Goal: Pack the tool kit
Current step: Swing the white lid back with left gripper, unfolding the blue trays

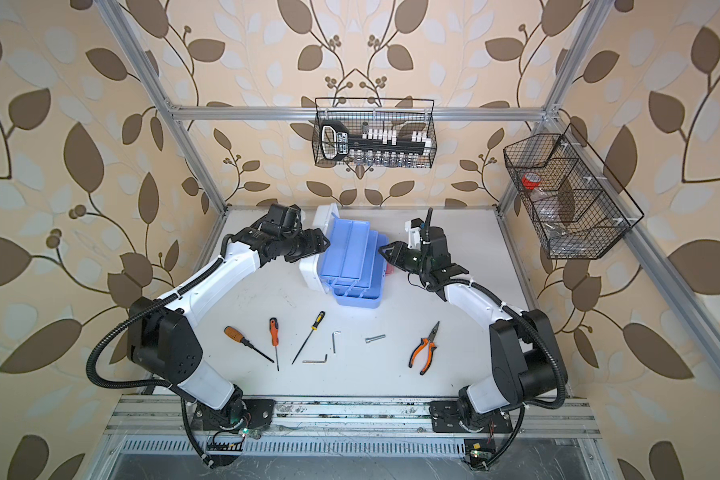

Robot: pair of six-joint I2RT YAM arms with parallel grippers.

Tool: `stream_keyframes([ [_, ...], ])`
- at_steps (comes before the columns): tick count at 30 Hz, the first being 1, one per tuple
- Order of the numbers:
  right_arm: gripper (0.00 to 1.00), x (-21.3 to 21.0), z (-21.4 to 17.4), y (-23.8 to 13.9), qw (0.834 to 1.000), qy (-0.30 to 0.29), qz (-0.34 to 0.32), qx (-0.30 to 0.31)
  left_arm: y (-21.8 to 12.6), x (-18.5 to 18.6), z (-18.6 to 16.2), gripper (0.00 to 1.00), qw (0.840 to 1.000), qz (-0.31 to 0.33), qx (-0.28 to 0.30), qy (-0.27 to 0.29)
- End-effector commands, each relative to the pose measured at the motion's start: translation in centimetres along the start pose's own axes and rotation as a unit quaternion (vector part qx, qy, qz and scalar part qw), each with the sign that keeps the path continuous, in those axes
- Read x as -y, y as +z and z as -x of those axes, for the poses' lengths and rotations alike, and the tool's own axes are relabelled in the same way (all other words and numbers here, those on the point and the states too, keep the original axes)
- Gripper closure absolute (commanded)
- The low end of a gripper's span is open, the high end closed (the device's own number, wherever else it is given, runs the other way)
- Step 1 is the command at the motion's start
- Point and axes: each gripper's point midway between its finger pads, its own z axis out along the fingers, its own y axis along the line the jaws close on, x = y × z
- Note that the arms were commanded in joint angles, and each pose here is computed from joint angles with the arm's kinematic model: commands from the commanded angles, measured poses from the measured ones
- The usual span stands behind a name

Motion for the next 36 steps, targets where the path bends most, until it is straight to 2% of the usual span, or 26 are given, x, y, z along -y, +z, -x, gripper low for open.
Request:
stream_keyframes([
  [1, 0.64, 2.9, -2.8, -0.6, 0.998, -0.011, -0.055, -0.029, -2.3, 0.7, 1.3, 0.22, 0.998, -0.041, 0.035, -0.024],
  [5, 0.6, 4.3, -3.9, -0.3, 0.995, -0.018, -0.086, -0.043, -2.7, -0.3, 1.5, 0.22, 0.997, -0.053, 0.048, -0.044],
  [13, 0.55, 6.1, -5.9, 1.5, 0.99, -0.015, -0.116, -0.075, -1.6, -1.8, 0.3, 0.19, 0.995, -0.064, 0.035, -0.073],
  [20, 0.54, 7.4, -6.5, 2.7, 0.987, -0.008, -0.134, -0.088, -0.8, -3.2, -0.4, 0.01, 0.994, -0.053, 0.032, -0.095],
  [28, 0.57, 8.3, -6.2, 3.2, 0.984, -0.006, -0.155, -0.082, -0.6, -5.2, -1.2, 0.01, 0.992, -0.019, 0.039, -0.118],
  [30, 0.58, 8.3, -6.1, 3.2, 0.984, -0.008, -0.159, -0.08, -1.6, -5.2, -0.8, 0.01, 0.991, -0.022, 0.053, -0.121],
  [36, 0.61, 8.7, -6.1, 3.6, 0.983, -0.009, -0.163, -0.084, -0.8, -5.9, -1.3, 0.01, 0.989, -0.022, 0.05, -0.136],
])
